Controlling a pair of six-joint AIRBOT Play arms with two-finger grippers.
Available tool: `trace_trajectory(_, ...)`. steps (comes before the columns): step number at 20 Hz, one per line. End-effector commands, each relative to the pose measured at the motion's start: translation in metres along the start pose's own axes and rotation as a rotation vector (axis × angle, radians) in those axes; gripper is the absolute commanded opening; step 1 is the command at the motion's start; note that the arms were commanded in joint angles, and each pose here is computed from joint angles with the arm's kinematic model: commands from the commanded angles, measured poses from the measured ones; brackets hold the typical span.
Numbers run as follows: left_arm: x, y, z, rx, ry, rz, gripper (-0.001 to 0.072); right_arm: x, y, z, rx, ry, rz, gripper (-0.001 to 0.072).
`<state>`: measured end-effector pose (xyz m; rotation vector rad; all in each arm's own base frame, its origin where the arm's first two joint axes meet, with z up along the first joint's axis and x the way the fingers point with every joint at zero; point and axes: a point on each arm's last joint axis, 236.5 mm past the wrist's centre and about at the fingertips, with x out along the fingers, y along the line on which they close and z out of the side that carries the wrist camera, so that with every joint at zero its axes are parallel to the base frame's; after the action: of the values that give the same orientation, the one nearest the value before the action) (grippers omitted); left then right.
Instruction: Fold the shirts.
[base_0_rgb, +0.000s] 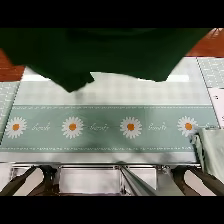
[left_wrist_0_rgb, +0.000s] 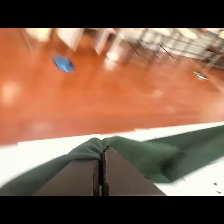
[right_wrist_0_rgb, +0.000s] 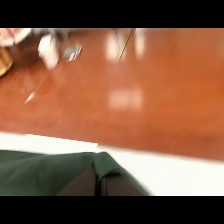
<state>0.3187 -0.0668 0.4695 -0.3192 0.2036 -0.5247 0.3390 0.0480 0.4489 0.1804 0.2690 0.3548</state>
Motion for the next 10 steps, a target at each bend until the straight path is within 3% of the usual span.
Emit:
trace_trajectory(1,-0.043,-0.038,0.015,0.14,-0.046,0.09,0.0017,-0.067,0.025,0.02,-0.139,-0.094,-0.112,0.0021)
trace_trajectory(3,-0.061,-0.06,0.0,0.193,-0.018,0.113,0.0018,-0.102,0.034,0.019,-0.188,-0.13,-0.182,0.0022)
trace_trajectory(6,-0.096,-0.07,-0.008,0.283,-0.043,0.26,0.0018,-0.14,0.048,0.007,-0.213,-0.152,-0.239,0.0021)
trace_trajectory(10,-0.161,-0.084,-0.011,0.324,-0.127,0.374,0.0017,-0.155,0.037,-0.032,-0.162,-0.075,-0.312,0.0021)
